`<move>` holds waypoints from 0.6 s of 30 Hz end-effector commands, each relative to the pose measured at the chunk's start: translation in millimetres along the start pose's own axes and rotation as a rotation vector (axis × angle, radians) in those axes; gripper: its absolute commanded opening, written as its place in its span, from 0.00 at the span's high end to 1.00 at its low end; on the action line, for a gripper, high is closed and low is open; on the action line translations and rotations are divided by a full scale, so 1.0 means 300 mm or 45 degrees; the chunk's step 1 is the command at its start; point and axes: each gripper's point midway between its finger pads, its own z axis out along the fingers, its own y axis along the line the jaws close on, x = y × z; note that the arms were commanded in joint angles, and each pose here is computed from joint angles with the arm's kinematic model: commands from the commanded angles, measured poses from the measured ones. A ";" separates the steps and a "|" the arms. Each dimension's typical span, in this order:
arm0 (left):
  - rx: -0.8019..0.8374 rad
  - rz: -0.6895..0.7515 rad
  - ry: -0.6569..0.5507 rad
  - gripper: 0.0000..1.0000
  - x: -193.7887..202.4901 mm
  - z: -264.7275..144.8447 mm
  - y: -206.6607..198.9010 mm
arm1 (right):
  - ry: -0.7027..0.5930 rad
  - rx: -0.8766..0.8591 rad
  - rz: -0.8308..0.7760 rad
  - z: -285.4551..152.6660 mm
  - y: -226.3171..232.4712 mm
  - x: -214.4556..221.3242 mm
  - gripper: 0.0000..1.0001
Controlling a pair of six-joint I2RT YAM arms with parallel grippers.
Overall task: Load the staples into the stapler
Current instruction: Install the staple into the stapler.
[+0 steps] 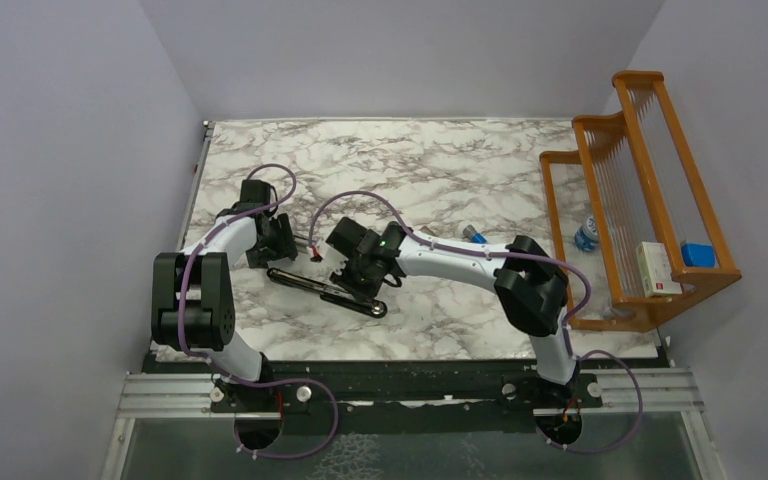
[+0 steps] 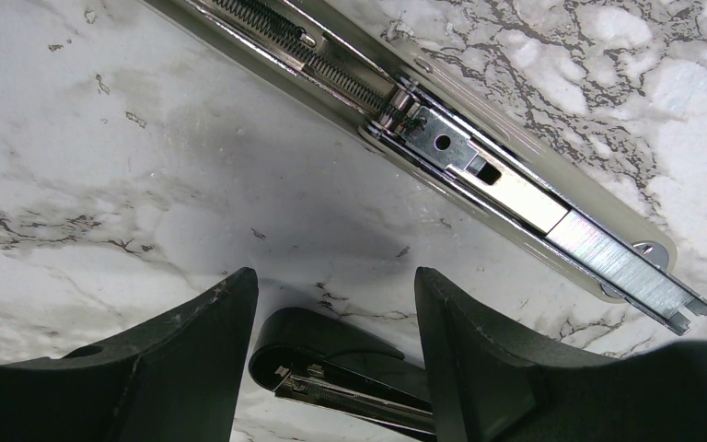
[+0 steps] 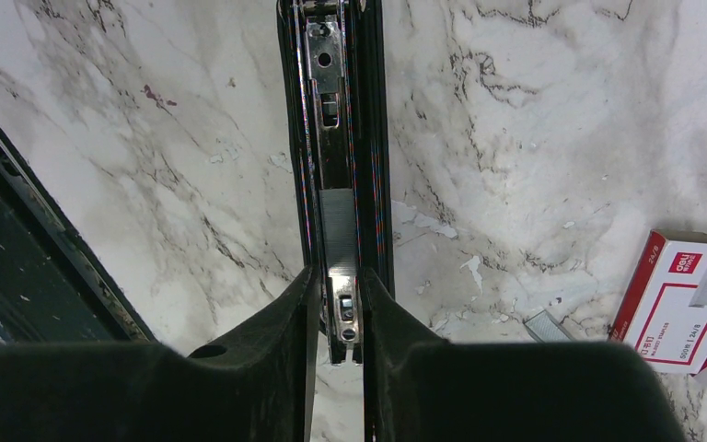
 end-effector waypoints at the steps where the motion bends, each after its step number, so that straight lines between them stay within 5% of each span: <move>1: -0.021 0.001 -0.017 0.34 -0.027 -0.006 0.003 | 0.028 0.011 -0.019 0.024 -0.008 0.002 0.74; 9: -0.020 0.000 -0.015 0.34 -0.026 -0.006 0.003 | -0.016 0.030 -0.012 0.000 -0.014 -0.017 0.69; 18: -0.031 -0.003 -0.024 0.34 -0.032 -0.012 0.008 | -0.313 0.091 0.062 -0.098 -0.042 -0.133 0.56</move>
